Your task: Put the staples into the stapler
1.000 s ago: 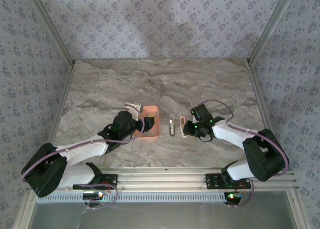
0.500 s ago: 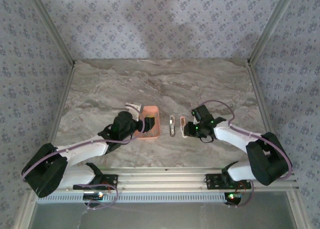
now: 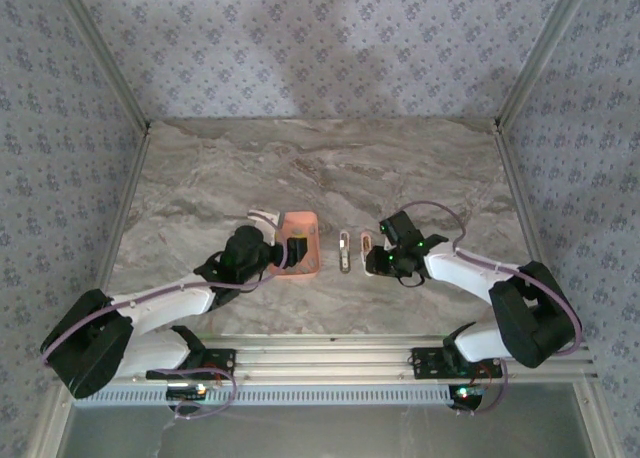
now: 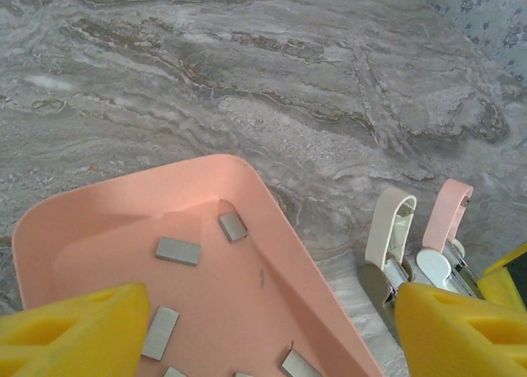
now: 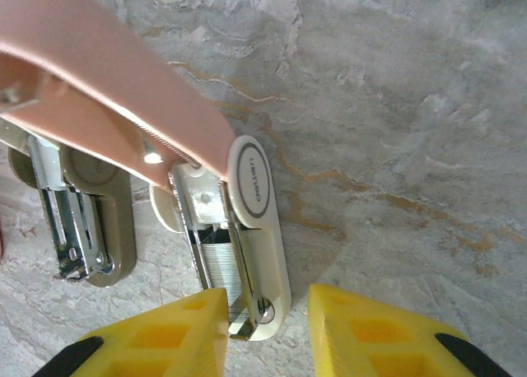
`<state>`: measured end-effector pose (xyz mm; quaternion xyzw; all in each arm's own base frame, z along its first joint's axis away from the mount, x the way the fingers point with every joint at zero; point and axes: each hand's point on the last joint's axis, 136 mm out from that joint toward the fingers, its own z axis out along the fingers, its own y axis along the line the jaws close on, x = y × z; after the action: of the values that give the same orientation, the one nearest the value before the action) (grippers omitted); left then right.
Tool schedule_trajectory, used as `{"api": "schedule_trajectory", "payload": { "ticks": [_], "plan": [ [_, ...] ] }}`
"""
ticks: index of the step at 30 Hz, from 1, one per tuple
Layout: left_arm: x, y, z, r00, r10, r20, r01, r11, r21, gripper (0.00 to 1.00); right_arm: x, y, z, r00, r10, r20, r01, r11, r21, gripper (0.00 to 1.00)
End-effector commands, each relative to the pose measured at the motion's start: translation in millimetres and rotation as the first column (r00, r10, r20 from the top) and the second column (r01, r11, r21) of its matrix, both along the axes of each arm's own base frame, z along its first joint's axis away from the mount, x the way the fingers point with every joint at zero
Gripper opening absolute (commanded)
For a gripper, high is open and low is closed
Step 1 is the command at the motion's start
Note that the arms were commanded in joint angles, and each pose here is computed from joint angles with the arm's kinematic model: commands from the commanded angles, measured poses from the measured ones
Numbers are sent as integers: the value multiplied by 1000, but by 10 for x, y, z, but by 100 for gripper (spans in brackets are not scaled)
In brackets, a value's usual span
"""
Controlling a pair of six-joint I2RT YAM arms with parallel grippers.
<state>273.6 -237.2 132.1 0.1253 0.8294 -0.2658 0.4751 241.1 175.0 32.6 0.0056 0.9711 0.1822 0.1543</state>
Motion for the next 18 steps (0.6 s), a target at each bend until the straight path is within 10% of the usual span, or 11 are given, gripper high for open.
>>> {"api": "schedule_trajectory", "payload": {
  "ticks": [1,18],
  "plan": [
    [-12,35,39,1000,22,6,-22,1000,-15,81,29,-22,120,1000,11,29,-9,999,-48,32],
    [-117,416,-29,984,173,-45,-175,984,-42,94,121,38,656,975,43,218,-14,991,-135,38]
  ]
}}
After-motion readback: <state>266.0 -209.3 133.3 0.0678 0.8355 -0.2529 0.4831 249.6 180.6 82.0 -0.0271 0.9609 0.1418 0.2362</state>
